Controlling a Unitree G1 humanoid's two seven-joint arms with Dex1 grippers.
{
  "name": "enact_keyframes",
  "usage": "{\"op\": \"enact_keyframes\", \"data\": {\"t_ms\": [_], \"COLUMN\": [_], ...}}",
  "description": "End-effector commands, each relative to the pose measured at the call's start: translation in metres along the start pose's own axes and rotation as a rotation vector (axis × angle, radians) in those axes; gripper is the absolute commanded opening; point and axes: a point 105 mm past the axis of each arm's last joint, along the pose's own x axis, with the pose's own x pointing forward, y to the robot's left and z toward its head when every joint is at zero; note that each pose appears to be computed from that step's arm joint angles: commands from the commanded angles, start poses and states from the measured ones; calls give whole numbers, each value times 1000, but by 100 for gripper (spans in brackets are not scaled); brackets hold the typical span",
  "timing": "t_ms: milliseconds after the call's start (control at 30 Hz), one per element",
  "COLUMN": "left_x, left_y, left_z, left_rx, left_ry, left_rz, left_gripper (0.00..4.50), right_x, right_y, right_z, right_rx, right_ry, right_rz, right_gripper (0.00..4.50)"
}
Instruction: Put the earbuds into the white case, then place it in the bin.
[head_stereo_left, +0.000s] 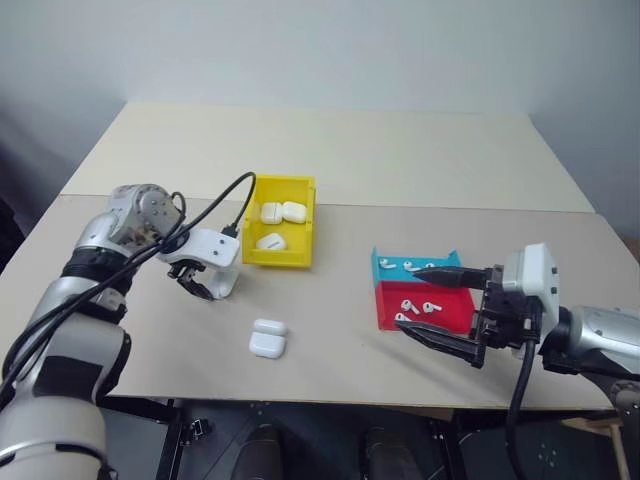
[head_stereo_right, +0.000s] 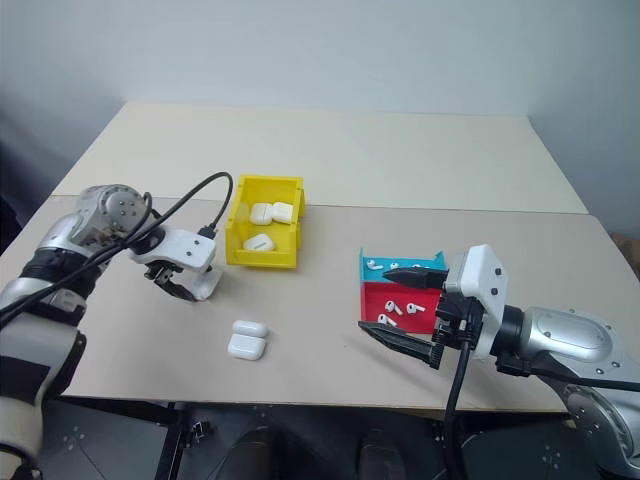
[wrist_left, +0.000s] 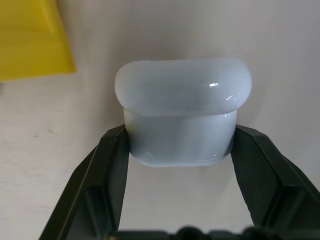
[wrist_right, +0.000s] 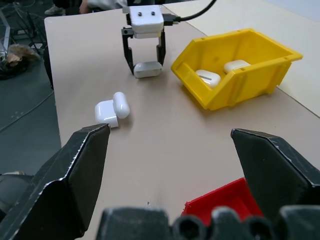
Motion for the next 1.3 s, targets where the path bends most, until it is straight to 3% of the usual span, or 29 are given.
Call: {"op": "enact_keyframes", "data": {"t_ms": [33,133,400,500,633,867,1067,1200,1300], "left_x": [-30,-51,-95,-104,-105,-91,-62,-60,-60], "left_y": [2,-2,-20,-29,-42,-48,-50,-48,-46], "left_z": [-1,-6,12,38,85,142,170,169,169], "left_rx": [0,-36,-205,-270,-230,-95,-82,-46,-16], "left_ry": [-68,-133,-584,-797,-1042,-1329,-1361,-1362,-1370], "left_rz": [129,220,395,337,267,352,207,153,148], "left_gripper": [278,278,278,278,278,278,278,278,278], "right_x": [2,1,-5,-8,-16,-26,-33,-35,-30], "right_y": [1,-2,-15,-21,-33,-50,-61,-59,-55], "right_z": [8,10,11,12,14,15,11,11,2], "right_rx": [-32,-33,-28,-18,15,16,-25,-37,-65], "right_ry": [-28,-33,-39,-40,-52,29,237,376,496], "right_rz": [11,9,0,-5,-37,-82,-108,-30,58], "right_gripper": [450,450,450,450,450,450,450,450,396]}}
